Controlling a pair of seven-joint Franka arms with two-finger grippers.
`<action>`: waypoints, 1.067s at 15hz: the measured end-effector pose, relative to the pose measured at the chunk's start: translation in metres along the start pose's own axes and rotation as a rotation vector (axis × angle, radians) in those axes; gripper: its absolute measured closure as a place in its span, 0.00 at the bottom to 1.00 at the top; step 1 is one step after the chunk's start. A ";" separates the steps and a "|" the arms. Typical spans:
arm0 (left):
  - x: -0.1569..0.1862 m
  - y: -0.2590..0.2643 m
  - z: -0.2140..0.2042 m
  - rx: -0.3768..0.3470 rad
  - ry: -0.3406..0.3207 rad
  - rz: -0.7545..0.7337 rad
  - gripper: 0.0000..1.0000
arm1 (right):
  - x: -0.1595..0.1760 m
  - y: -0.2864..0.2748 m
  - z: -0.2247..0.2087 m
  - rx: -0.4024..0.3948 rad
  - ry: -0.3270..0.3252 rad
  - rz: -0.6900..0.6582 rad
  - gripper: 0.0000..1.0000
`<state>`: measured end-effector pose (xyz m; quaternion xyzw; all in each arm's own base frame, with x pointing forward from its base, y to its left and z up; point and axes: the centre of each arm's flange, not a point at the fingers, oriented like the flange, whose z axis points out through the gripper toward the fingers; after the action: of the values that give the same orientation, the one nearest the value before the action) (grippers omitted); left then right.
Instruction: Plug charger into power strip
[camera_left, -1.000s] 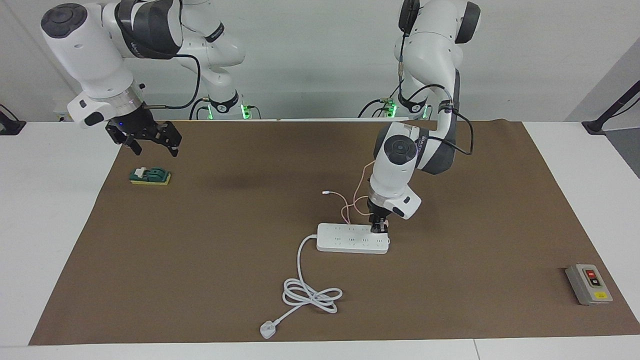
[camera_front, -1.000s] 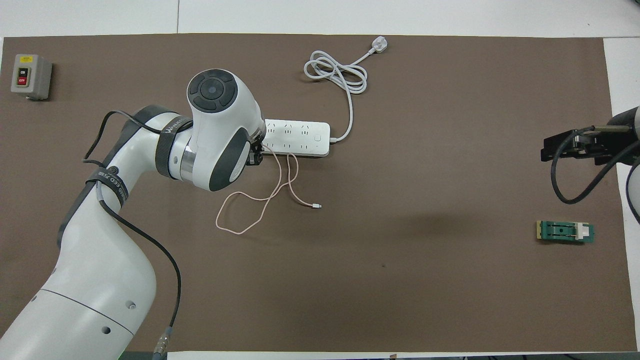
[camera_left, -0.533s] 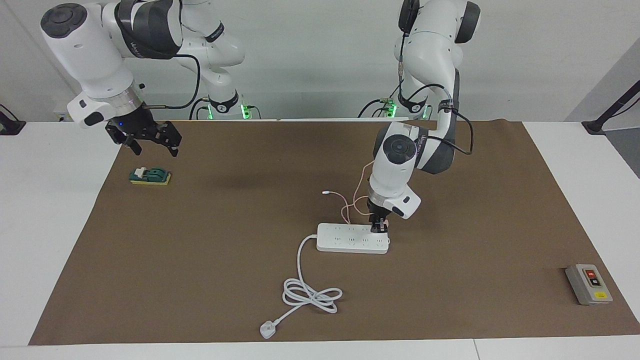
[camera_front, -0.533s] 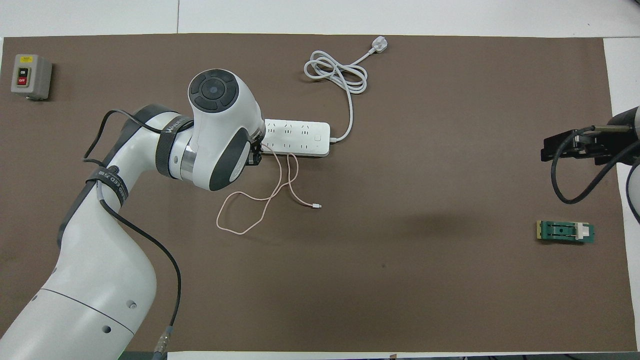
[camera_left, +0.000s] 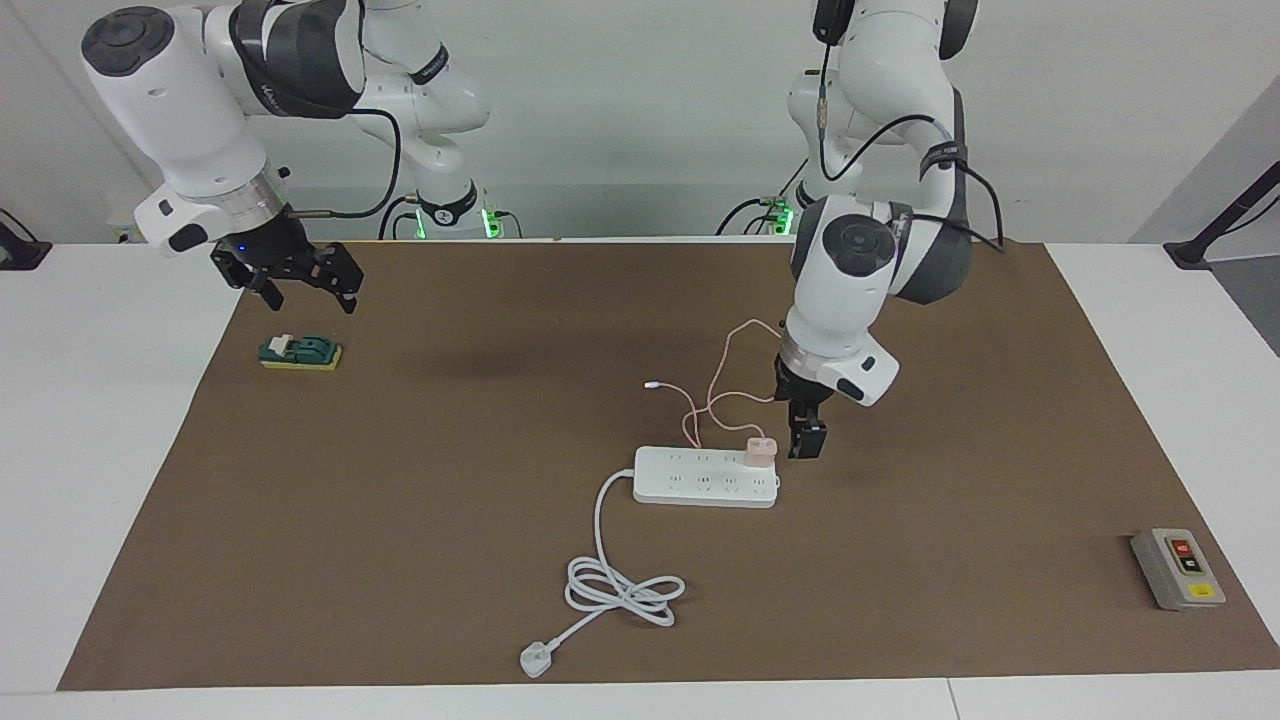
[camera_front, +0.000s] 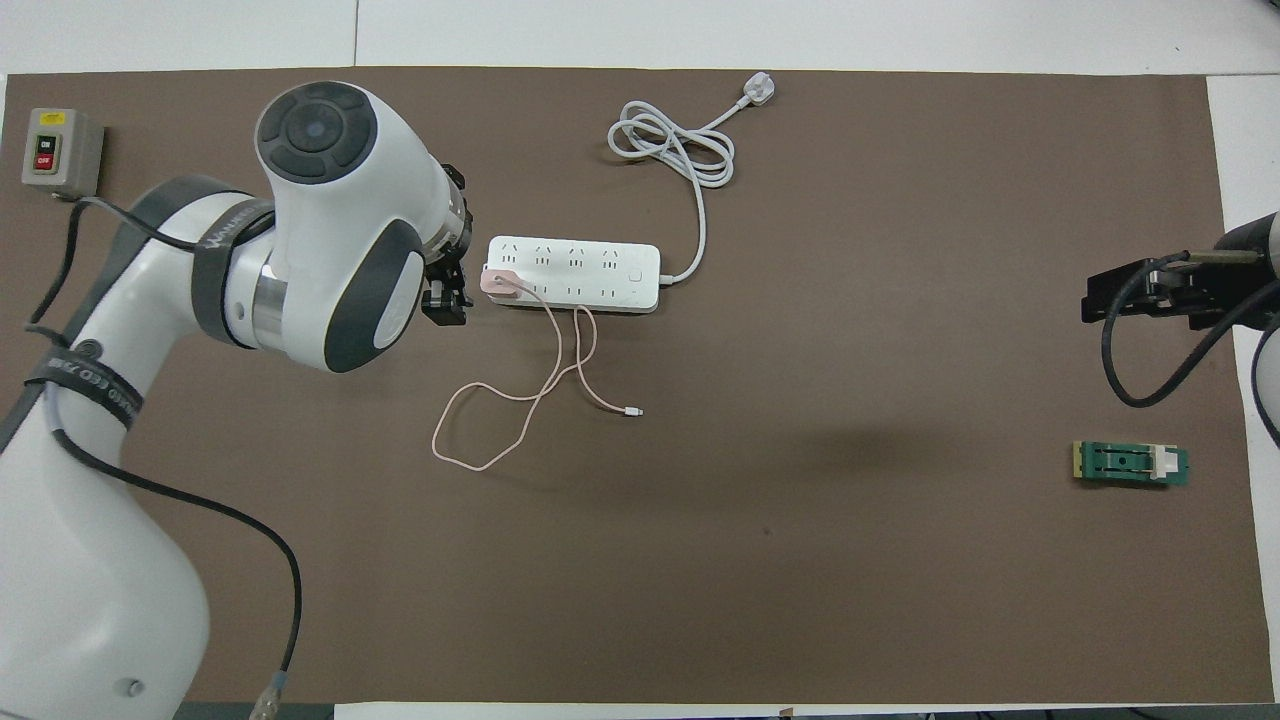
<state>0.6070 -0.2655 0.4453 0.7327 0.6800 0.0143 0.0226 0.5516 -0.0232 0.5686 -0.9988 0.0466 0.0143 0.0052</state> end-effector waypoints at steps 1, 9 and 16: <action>0.007 -0.003 -0.017 -0.003 -0.002 0.018 0.00 | 0.000 0.000 0.000 0.000 0.000 0.000 0.00; 0.135 -0.042 -0.152 0.009 -0.006 0.422 0.00 | 0.000 0.000 0.000 0.000 0.000 0.000 0.00; 0.247 -0.097 -0.214 0.067 -0.041 0.849 0.00 | 0.000 0.000 0.000 0.000 0.000 0.000 0.00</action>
<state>0.5181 -0.0094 0.6516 0.9482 0.3174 -0.0144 0.0045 0.5515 -0.0232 0.5686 -0.9988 0.0466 0.0143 0.0052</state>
